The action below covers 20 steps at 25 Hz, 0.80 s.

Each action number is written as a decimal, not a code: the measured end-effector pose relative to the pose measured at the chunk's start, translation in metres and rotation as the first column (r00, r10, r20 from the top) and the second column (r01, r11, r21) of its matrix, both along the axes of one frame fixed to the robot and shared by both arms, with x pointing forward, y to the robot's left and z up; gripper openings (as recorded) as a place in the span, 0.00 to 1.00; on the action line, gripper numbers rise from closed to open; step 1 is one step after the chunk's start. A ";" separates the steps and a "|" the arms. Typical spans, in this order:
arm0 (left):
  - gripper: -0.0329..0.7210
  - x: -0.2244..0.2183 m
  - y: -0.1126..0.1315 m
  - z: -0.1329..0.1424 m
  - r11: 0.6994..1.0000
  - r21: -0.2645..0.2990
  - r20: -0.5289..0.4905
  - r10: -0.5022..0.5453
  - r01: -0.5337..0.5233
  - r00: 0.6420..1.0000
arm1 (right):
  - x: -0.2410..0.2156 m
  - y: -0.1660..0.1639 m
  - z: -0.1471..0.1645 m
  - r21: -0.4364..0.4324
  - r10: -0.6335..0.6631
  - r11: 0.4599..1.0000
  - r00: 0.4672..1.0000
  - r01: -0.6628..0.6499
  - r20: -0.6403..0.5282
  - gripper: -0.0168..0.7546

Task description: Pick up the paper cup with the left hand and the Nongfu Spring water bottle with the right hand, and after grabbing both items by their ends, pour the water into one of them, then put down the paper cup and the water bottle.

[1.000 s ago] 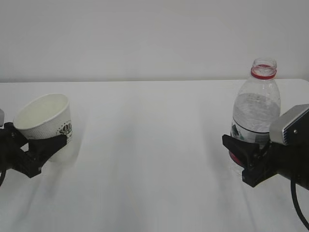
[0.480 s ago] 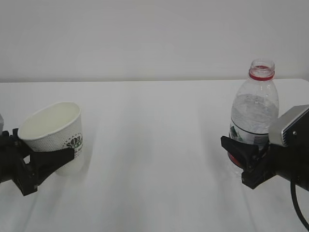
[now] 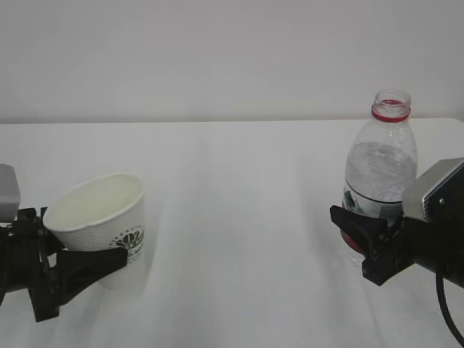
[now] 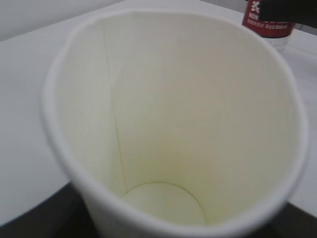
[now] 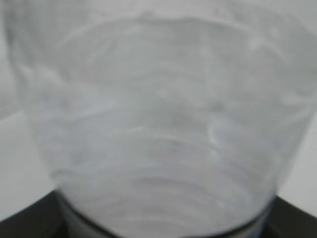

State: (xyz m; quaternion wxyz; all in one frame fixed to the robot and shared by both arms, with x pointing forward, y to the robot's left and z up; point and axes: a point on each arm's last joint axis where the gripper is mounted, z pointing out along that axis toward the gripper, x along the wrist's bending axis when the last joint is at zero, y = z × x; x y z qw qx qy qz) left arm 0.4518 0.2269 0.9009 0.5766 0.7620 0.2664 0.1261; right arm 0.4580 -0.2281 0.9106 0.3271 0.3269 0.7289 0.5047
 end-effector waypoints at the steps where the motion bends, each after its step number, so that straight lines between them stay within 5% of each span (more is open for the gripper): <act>1: 0.68 -0.001 -0.003 0.000 1.000 0.000 -0.001 -0.015 0.015 1.000 | 0.000 0.000 0.000 -0.001 0.002 1.000 1.000 -0.002 0.000 0.63; 20: 0.67 -0.018 -0.049 0.003 0.969 0.013 0.039 -0.248 0.248 0.968 | -0.001 0.002 0.000 -0.007 0.028 1.000 1.000 -0.028 0.001 0.63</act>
